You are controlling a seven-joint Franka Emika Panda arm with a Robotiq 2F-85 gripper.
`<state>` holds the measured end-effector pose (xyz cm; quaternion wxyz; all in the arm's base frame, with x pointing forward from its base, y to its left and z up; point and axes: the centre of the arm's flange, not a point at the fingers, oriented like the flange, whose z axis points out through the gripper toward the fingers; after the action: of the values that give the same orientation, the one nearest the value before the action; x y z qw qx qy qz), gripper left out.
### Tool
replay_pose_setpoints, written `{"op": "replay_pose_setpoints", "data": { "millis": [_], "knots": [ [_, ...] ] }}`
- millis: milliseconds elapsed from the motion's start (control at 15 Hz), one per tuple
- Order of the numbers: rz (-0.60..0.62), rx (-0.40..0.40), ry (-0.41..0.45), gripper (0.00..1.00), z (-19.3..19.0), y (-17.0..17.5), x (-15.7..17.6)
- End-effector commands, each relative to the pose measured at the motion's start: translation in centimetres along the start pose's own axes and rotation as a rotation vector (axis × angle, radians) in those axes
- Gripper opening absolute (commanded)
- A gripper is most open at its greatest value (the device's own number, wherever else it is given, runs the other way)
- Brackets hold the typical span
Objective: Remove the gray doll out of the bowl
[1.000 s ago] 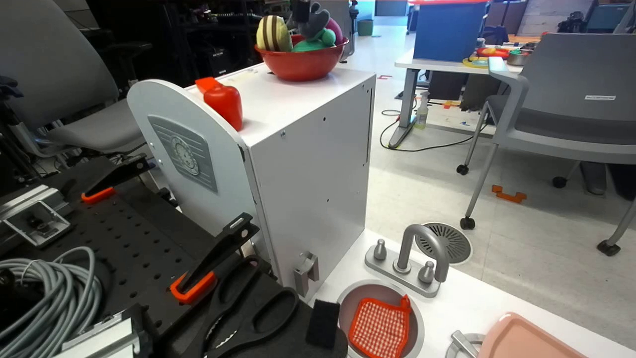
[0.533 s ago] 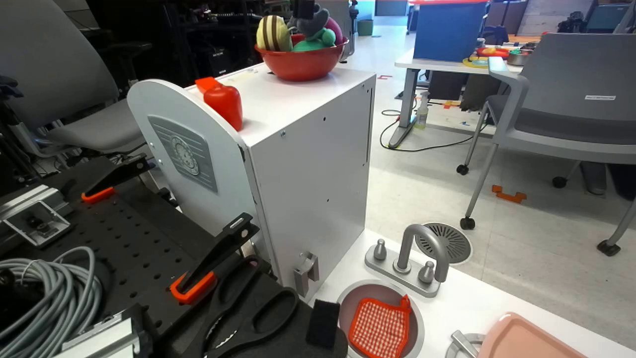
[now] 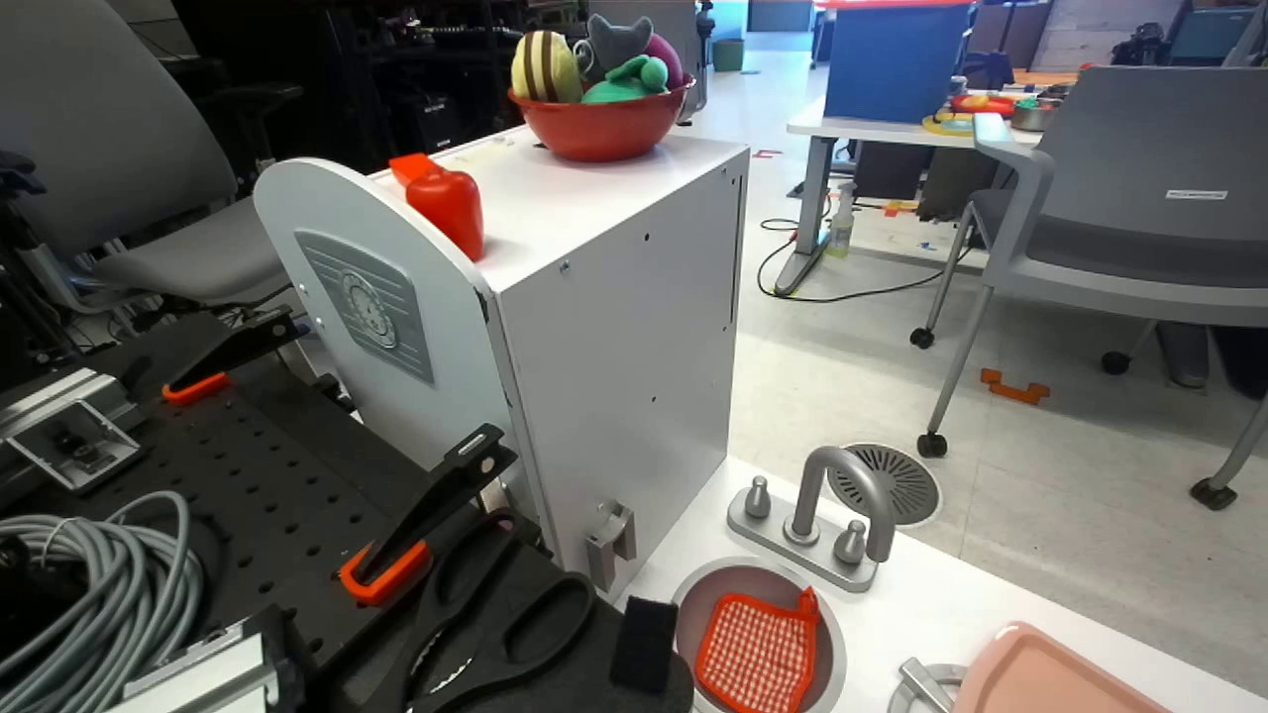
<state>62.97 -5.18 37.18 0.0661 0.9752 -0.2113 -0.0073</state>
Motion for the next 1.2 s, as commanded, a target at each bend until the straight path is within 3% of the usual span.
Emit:
{"op": "replay_pose_setpoints", "data": {
  "millis": [0, 133, 600, 1133],
  "knots": [
    [0.028, -0.028, 0.074, 1.00, -1.2, 0.1, -0.4],
    [0.024, -0.014, 0.107, 1.00, -1.5, -0.4, -0.3],
    [-0.050, 0.262, 0.070, 1.00, -1.5, -3.2, -0.6],
    [-0.065, 0.300, 0.005, 1.00, -0.4, -2.8, -1.7]
  ]
}}
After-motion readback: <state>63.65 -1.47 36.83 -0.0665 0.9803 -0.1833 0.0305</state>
